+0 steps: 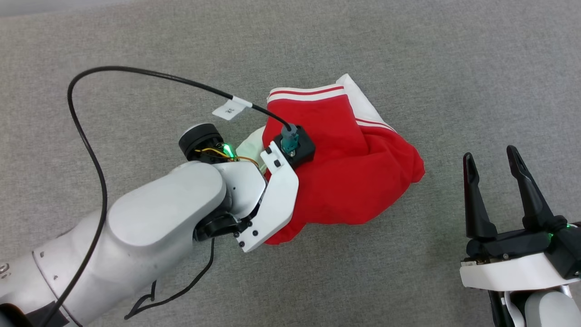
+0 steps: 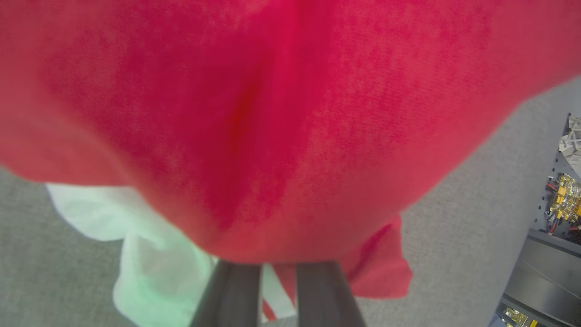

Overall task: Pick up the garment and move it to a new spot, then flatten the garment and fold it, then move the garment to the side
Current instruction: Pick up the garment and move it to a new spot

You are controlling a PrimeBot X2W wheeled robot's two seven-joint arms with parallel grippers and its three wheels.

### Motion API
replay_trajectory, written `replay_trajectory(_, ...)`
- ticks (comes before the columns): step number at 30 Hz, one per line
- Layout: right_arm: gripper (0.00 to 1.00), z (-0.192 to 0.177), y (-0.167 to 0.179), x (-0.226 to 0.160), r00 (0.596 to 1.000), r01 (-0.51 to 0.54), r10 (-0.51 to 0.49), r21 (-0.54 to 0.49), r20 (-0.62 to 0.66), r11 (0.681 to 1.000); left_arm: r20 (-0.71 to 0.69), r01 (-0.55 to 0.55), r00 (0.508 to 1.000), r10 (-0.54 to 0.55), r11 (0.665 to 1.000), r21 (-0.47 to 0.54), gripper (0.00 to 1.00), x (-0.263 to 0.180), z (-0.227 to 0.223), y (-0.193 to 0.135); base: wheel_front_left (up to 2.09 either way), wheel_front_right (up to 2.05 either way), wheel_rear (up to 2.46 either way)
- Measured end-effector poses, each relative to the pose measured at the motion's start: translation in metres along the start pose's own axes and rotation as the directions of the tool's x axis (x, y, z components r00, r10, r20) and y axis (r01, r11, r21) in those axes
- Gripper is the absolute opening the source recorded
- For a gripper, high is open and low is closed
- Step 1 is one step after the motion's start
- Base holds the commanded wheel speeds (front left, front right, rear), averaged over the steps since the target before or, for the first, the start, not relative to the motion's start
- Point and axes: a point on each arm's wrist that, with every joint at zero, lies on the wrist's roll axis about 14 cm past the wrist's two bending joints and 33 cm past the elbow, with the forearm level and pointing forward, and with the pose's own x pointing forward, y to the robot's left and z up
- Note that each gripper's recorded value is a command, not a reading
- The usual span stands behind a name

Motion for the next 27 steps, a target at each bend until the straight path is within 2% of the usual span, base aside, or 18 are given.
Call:
replay_trajectory(2, 1.00, -0.001, 0.001, 0.001, 1.000, -0.003, 0.003, 0.000, -0.002, 1.000, 0.008, -0.008, 1.000, 0.008, 1.000, 0.005, 0.00, 0.000, 0.000, 0.000, 0.00, 0.00, 0.00)
replay_trajectory(4, 1.00, 0.001, 0.002, 0.000, 1.000, -0.006, 0.006, -0.003, 0.002, 1.000, 0.041, -0.024, 0.999, 0.023, 1.000, 0.016, 1.00, -0.002, 0.003, 0.000, 0.00, 0.00, 0.00)
replay_trajectory(6, 1.00, 0.003, 0.002, -0.002, 1.000, -0.005, 0.005, -0.004, 0.008, 1.000, 0.101, -0.041, 0.994, 0.037, 0.999, 0.036, 1.00, -0.008, 0.013, -0.002, 0.00, 0.00, 0.00)
replay_trajectory(9, 1.00, 0.005, 0.002, -0.011, 1.000, -0.006, 0.006, -0.004, 0.005, 1.000, 0.265, -0.076, 0.962, 0.061, 0.996, 0.048, 1.00, -0.029, 0.046, -0.005, 0.00, 0.00, 0.00)
replay_trajectory(13, 1.00, 0.013, 0.008, -0.022, 1.000, -0.021, 0.021, -0.003, 0.019, 1.000, 0.456, -0.190, 0.877, 0.148, 0.981, 0.048, 1.00, -0.072, 0.081, 0.001, 0.00, 0.00, 0.00)
replay_trajectory(17, 1.00, 0.024, 0.011, -0.029, 0.998, -0.033, 0.033, -0.001, 0.049, 0.999, 0.627, -0.337, 0.727, 0.279, 0.941, -0.028, 1.00, -0.122, 0.102, 0.011, 0.00, 0.00, 0.00)
replay_trajectory(20, 1.00, 0.031, 0.017, -0.029, 0.996, -0.052, 0.052, 0.004, 0.073, 0.999, 0.707, -0.434, 0.598, 0.378, 0.894, -0.111, 1.00, -0.151, 0.101, 0.019, 0.00, 0.00, 0.00)
replay_trajectory(25, 1.00, 0.038, 0.023, -0.028, 0.993, -0.068, 0.066, 0.024, 0.096, 0.997, 0.766, -0.553, 0.356, 0.535, 0.782, -0.289, 1.00, -0.189, 0.080, 0.033, 0.00, 0.00, 0.00)
replay_trajectory(27, 1.00, 0.040, 0.025, -0.028, 0.992, -0.077, 0.073, 0.026, 0.103, 0.997, 0.752, -0.582, 0.264, 0.603, 0.722, -0.375, 1.00, -0.198, 0.062, 0.040, 0.00, 0.00, 0.00)
